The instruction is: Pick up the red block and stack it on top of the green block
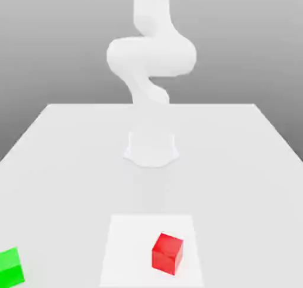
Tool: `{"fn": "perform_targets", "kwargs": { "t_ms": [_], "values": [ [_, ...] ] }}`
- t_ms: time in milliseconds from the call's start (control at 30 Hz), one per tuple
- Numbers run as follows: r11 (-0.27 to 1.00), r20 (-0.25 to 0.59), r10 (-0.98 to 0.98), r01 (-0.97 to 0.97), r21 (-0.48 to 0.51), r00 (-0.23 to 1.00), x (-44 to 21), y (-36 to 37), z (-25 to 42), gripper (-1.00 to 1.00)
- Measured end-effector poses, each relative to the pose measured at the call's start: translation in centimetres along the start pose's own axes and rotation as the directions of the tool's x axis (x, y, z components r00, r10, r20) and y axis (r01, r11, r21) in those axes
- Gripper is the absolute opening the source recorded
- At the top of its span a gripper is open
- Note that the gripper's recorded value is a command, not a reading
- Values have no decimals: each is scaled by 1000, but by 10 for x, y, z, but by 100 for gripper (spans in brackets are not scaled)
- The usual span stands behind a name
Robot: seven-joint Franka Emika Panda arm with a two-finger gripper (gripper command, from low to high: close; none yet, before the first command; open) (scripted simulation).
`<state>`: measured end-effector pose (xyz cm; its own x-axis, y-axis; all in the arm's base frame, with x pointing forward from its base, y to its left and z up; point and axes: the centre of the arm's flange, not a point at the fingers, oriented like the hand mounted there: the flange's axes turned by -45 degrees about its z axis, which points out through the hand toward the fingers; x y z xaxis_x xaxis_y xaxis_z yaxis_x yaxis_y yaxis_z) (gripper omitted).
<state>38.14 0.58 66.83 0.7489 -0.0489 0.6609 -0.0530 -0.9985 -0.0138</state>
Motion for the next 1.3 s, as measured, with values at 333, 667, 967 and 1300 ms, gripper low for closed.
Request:
{"fn": "perform_targets", "kwargs": {
  "t_ms": [333, 667, 967, 1300],
  "values": [
    [987, 295, 148, -122, -107, 944, -65, -12, 206, 0],
    [952, 542, 303, -224, -208, 784, -201, -19, 352, 0],
    [935, 614, 355, -258, -244, 705, -298, -23, 431, -100],
    [934, 613, 356, -260, -244, 706, -278, -24, 410, -100]
  ]
}}
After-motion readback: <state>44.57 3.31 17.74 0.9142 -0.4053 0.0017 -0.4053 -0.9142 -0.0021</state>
